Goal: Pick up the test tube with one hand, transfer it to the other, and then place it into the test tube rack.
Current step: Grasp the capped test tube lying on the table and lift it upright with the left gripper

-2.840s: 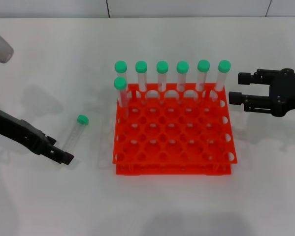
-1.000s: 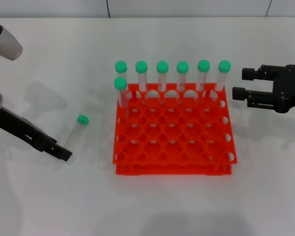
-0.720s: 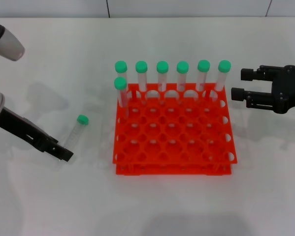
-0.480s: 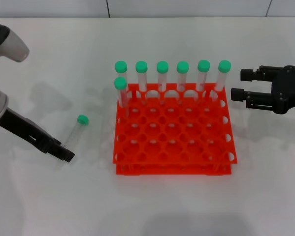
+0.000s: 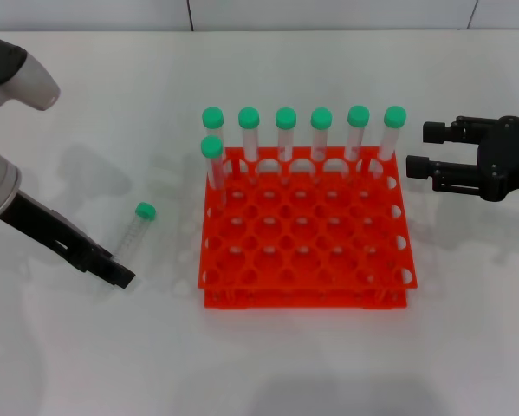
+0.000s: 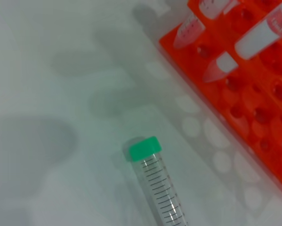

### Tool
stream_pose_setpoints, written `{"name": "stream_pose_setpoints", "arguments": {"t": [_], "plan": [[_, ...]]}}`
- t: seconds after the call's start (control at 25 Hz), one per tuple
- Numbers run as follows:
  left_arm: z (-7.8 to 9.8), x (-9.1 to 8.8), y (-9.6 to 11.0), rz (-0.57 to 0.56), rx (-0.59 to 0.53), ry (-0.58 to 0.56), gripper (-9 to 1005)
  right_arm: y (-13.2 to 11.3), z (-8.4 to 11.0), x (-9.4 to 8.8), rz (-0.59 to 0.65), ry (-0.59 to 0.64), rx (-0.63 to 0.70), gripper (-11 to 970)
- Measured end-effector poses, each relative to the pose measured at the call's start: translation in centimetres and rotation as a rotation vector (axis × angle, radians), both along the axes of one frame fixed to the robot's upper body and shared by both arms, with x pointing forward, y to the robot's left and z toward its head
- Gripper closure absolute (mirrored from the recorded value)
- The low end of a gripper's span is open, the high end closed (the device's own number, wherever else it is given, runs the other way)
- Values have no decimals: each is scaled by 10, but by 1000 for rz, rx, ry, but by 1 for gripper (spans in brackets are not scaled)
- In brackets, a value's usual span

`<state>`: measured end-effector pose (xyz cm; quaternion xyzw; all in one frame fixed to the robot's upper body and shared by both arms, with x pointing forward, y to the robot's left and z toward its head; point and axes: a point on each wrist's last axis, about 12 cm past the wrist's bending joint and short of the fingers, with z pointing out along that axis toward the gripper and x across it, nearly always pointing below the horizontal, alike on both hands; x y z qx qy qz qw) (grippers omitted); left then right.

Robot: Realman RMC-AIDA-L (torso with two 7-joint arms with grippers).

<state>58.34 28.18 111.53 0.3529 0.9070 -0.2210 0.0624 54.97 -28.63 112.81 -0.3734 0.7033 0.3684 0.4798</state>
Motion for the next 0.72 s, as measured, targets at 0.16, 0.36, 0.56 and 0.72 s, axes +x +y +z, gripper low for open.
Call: {"name": "stream_pose_setpoints", "arguments": {"t": [0.16,0.36,0.56,0.72], "plan": [[0,1,-1,-1,0,-1,451,0,0,0,0,-1,-1,320],[0,1,0,5,2,4,478,0,0,0,-1,-3,-1,320],[1,1,0,5,2,4,501,-3,1,1,-13,-5,4,320],[1,2,1,5,3,4,509,-3,1,1,-12,-9,2,320]]}}
